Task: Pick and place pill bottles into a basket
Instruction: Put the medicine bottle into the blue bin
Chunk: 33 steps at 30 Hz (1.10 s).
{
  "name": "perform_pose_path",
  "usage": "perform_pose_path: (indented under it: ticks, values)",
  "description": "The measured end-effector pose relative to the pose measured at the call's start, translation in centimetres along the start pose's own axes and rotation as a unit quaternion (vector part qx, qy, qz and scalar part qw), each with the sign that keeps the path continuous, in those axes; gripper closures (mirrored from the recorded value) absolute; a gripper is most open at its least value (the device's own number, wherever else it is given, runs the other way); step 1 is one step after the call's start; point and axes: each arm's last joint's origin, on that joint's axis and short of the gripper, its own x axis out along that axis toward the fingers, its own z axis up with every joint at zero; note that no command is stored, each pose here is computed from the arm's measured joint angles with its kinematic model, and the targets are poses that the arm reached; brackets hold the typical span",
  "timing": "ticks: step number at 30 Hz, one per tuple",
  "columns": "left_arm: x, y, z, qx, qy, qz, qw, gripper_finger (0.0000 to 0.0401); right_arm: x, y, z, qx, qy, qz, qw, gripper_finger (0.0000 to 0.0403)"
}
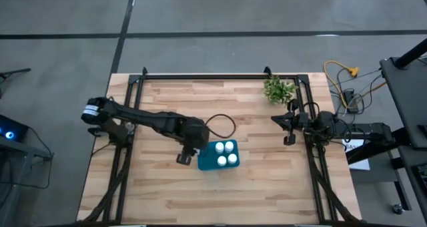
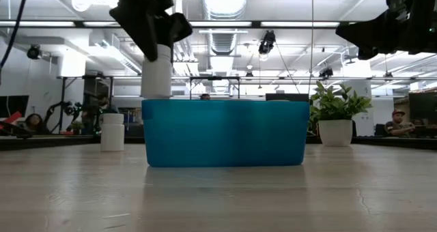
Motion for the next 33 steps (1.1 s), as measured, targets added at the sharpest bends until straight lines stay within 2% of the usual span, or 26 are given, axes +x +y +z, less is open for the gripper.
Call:
perform_pose_path:
  ticks: [7, 13, 20, 33]
  values:
    - [1.3, 0.2, 0.8, 0.011, 0.013, 0.007, 1.000, 0.0260, 0.0, 0.0, -0.2, -0.001, 0.009, -0.006, 1.000, 0.0394]
    - [1.4, 0.3, 1.6, 0.023, -0.021, 0.014, 0.999, 0.0260, 0.0, 0.0, -0.2, -0.001, 0.009, -0.009, 1.000, 0.0394]
    - [1.4, 0.3, 1.7, 0.031, -0.027, 0.017, 0.999, 0.0260, 0.0, 0.0, -0.2, -0.001, 0.010, -0.008, 1.000, 0.0394]
    - [6.7, 0.5, 2.0, 0.046, 0.035, 0.005, 0.998, 0.0260, 0.0, 0.0, -0.2, 0.000, 0.009, -0.008, 1.000, 0.0394]
